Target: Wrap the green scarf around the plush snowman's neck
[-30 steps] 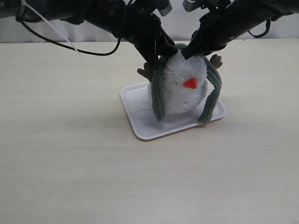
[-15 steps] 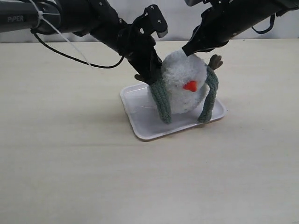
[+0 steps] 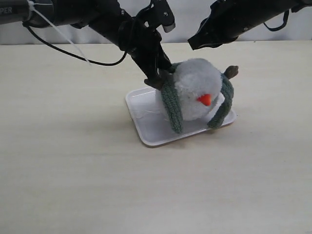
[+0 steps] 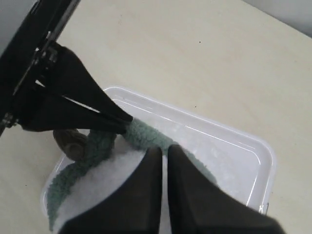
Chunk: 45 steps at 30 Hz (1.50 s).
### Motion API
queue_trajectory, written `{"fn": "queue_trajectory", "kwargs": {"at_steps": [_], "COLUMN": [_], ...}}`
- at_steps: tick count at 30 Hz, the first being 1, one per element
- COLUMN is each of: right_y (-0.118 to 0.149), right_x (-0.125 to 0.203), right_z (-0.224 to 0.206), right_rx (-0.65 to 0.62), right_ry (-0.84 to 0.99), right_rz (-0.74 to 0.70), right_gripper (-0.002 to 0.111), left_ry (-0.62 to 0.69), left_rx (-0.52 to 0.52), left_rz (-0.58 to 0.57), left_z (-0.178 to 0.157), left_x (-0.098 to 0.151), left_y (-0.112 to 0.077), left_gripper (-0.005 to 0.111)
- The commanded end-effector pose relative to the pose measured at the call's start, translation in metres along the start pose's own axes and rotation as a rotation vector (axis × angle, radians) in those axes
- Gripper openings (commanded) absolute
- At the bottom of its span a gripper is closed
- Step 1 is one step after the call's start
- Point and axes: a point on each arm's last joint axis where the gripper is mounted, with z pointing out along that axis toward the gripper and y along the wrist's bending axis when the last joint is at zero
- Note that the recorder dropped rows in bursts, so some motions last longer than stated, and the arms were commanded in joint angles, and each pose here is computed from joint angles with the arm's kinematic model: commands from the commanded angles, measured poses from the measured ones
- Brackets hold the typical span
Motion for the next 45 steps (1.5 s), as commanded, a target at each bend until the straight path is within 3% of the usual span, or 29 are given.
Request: {"fn": "queue_trajectory", "kwargs": {"at_steps": [1,5,9,11,14,21,26,30,35,39,45], "right_y": [0.004,0.014,0.007,0.000,-0.009,-0.012,-0.008,-0.004,0.018,0.041,0.065], "right_x": [-0.005,-0.009,0.000,0.009,0.016,0.010,0.006,0.001,0.015,0.034,0.063], "right_z": [-0.014,-0.039,-0.023,0.000,0.029,0.033,0.016,-0.010,0.000,0.022,0.050], "right_rx": [0.005,-0.020,0.006,0.013,0.019,0.036,0.030,0.020,-0.095,-0.132,-0.044], "right_ry": [-0.030,-0.035,0.037,0.089,0.096,0.021,0.015,0.004,0.089,0.108,0.125], "right_rz": [-0.010,0.062,0.129,0.162,0.180,0.191,0.150,0.141,0.075,0.048,0.020], "right_gripper": [0.004,0.004,0.004,0.004,0.004,0.004,0.004,0.005,0.027,0.052,0.056], "left_ry": [-0.005,-0.026,-0.049,-0.050,-0.033,0.049,0.074,0.051,-0.013,0.018,0.074], "left_rx": [-0.038,-0.108,-0.163,-0.151,-0.102,0.011,0.010,-0.078,-0.175,-0.139,-0.092], "left_rz": [-0.012,-0.012,-0.044,-0.059,-0.060,-0.039,-0.014,-0.073,-0.146,-0.164,-0.197], "left_z": [0.000,-0.001,-0.003,-0.006,-0.005,-0.005,-0.005,-0.024,-0.062,-0.077,-0.064], "left_x": [0.000,-0.002,-0.005,-0.006,-0.005,0.002,0.005,-0.001,-0.010,-0.002,0.020], "left_y": [0.004,0.010,0.015,0.014,0.009,-0.001,-0.001,0.009,0.024,0.027,0.034], "left_gripper": [0.000,0.000,0.000,0.007,0.026,0.056,0.060,0.059,0.059,0.059,0.059]}}
